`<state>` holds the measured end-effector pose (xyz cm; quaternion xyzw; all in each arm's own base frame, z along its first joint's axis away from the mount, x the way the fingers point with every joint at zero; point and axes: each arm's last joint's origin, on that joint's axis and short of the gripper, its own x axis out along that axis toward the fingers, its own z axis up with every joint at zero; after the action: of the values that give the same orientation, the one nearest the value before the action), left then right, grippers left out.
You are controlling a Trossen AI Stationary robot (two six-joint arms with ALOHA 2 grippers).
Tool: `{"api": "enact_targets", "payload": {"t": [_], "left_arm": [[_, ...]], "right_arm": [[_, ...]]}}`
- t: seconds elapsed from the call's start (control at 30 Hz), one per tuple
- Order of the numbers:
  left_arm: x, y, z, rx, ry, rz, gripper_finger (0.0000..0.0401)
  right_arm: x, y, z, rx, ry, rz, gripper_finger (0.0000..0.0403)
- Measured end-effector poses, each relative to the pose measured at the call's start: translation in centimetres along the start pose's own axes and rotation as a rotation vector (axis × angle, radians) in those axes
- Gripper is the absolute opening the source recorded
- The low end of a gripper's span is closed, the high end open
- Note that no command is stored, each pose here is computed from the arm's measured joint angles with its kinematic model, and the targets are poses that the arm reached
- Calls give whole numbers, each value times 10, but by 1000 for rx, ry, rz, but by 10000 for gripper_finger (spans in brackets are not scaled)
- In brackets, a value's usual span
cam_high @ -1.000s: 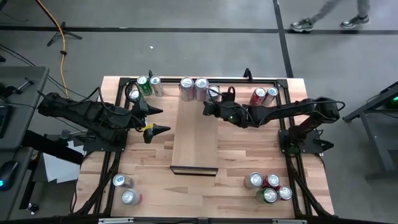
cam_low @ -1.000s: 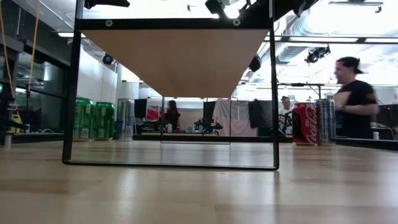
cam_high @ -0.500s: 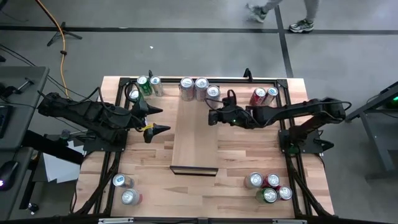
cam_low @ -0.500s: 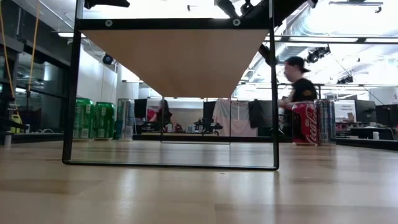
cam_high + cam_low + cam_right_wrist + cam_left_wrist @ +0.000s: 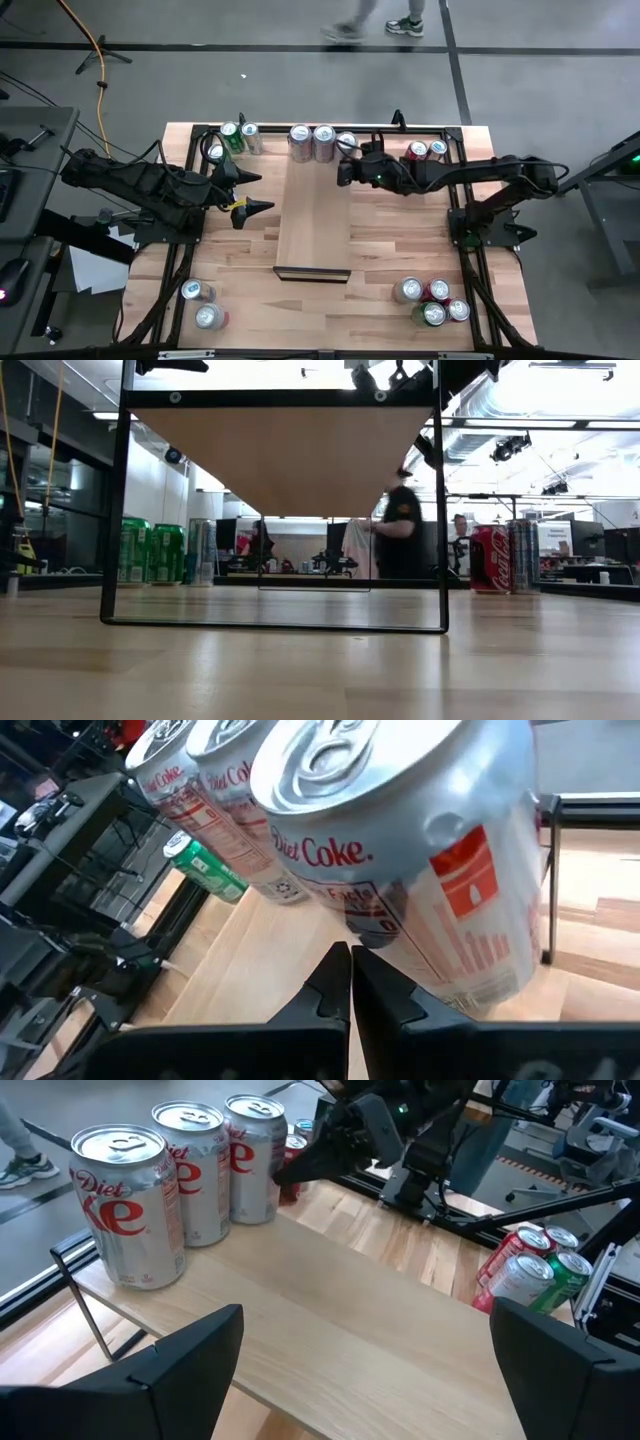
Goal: Place canned beverage on shelf
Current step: Put the silver soda can on the shelf
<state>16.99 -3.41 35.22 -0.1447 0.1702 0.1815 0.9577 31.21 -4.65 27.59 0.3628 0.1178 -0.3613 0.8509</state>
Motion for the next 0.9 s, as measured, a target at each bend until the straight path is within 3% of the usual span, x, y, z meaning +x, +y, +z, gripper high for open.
{"api": "enact_targets", "payload": {"t": [0.47,0.67,0.77,0.9], "left_arm": [[0,0,0,1,-1,2,351],[0,0,0,2,-1,2,351],[0,0,0,1,-1,2,351],[0,0,0,1,-5,8,351]], "right_arm": [[4,0,11,-70,-45,36,0],[-8,9,-3,-235,114,166,0],[-21,3,-12,-310,195,92,0],[-31,-11,-13,-302,170,-110,0]]}}
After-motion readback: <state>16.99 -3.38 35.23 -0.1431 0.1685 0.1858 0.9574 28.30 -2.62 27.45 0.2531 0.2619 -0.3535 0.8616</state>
